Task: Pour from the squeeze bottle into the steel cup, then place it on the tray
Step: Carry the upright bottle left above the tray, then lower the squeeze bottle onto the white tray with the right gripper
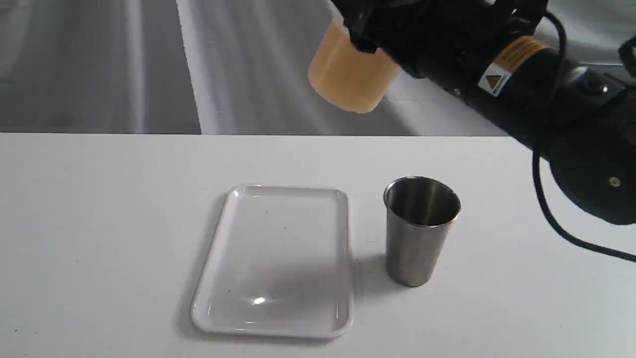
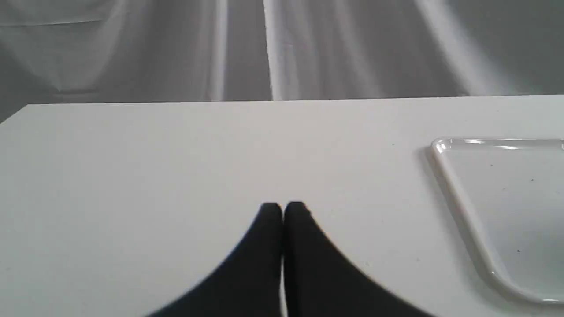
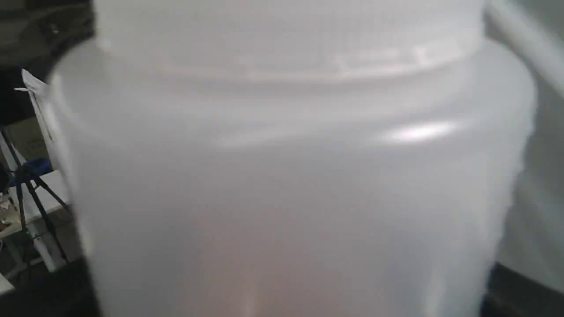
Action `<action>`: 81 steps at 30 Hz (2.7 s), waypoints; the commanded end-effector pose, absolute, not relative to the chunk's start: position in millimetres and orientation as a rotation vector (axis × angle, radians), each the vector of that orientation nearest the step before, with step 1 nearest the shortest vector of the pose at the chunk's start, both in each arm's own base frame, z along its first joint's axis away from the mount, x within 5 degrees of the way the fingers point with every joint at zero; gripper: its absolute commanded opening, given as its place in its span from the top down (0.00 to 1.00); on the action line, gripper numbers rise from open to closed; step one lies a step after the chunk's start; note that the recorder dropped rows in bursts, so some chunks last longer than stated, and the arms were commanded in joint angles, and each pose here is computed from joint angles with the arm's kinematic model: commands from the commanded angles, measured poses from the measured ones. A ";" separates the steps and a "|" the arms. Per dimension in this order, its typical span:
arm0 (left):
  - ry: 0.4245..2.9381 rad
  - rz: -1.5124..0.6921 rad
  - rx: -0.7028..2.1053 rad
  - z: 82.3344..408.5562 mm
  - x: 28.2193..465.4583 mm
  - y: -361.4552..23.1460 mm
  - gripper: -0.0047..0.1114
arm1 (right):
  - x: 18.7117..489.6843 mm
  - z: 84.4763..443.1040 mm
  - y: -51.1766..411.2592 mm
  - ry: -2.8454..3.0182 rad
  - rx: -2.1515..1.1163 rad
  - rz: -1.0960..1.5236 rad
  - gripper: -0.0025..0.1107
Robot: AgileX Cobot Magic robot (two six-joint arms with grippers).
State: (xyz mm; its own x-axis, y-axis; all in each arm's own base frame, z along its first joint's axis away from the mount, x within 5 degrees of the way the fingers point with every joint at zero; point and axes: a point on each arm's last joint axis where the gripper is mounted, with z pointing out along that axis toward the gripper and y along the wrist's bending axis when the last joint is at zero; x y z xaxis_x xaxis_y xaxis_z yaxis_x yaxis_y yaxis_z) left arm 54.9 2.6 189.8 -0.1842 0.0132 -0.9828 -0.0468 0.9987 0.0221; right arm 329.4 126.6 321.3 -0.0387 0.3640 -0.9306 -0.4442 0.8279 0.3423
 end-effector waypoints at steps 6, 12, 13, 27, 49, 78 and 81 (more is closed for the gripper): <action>1.750 0.046 -0.020 189.1 55.0 2.2 0.96 | 335.0 305.0 141.9 1.467 -0.132 0.618 0.98; 1.750 0.045 -0.021 189.1 55.0 2.2 0.96 | 335.1 291.1 159.1 1.482 -0.213 0.593 0.98; 1.750 0.045 -0.021 189.1 55.0 2.2 0.96 | 334.8 290.2 161.1 1.478 -0.223 0.588 0.98; 1.750 0.046 -0.020 189.1 55.0 2.2 0.96 | 344.5 241.3 185.3 1.528 -0.399 0.450 0.98; 1.750 0.045 -0.021 189.1 55.0 2.2 0.96 | 363.9 189.0 216.6 1.563 -0.535 0.456 0.98; 1.750 0.045 -0.020 189.1 55.0 2.2 0.96 | 372.7 131.3 236.4 1.492 -0.560 0.363 0.98; 1.750 0.044 -0.023 189.1 55.0 2.2 0.96 | 377.7 127.3 239.8 1.494 -0.565 0.364 0.98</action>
State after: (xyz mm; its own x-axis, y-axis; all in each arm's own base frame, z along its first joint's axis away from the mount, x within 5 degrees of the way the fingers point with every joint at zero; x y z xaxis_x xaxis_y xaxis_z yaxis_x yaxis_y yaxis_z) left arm 54.9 2.6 189.8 -0.1842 0.0132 -0.9828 -0.0468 0.9987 0.0221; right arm 374.4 237.8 119.4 0.0110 -0.1392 -0.9902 -0.5659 0.8155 -0.1209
